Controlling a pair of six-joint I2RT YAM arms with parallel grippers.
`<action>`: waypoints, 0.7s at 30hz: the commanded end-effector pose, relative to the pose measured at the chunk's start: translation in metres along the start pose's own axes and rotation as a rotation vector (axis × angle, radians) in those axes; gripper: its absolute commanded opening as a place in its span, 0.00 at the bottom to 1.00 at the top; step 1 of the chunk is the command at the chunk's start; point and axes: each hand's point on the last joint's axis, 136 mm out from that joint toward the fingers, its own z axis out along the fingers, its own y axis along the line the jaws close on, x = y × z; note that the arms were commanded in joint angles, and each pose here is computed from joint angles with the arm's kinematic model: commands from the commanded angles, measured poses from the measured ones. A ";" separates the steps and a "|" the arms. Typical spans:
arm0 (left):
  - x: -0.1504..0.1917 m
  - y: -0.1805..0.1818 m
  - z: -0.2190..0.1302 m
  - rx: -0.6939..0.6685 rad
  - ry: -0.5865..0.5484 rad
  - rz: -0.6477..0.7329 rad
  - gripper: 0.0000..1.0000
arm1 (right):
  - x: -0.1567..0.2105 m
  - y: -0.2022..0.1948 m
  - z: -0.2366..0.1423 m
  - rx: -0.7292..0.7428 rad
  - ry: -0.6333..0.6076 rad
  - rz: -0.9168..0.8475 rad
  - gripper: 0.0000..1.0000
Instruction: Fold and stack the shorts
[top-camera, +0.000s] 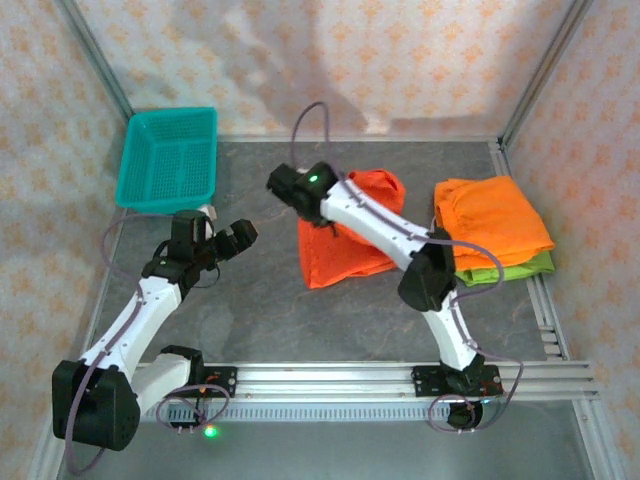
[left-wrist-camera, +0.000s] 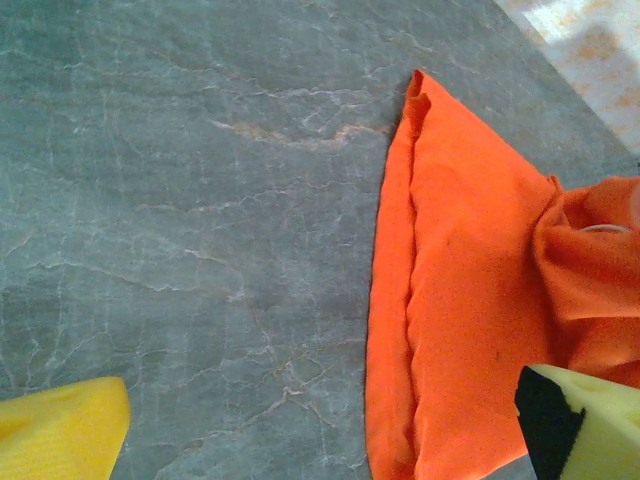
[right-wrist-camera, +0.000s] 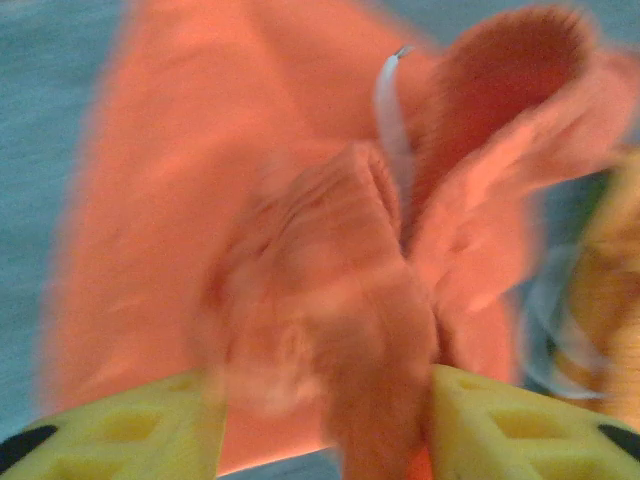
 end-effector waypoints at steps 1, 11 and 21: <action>-0.017 -0.009 -0.013 0.032 -0.100 -0.013 1.00 | -0.009 0.058 -0.037 -0.464 0.033 0.141 0.64; -0.013 -0.062 -0.011 0.218 0.000 -0.015 1.00 | -0.010 -0.049 -0.047 -0.653 -0.094 0.505 0.82; 0.035 -0.084 0.056 0.072 0.259 -0.013 0.80 | -0.001 -0.096 0.008 -0.490 -0.084 0.592 0.83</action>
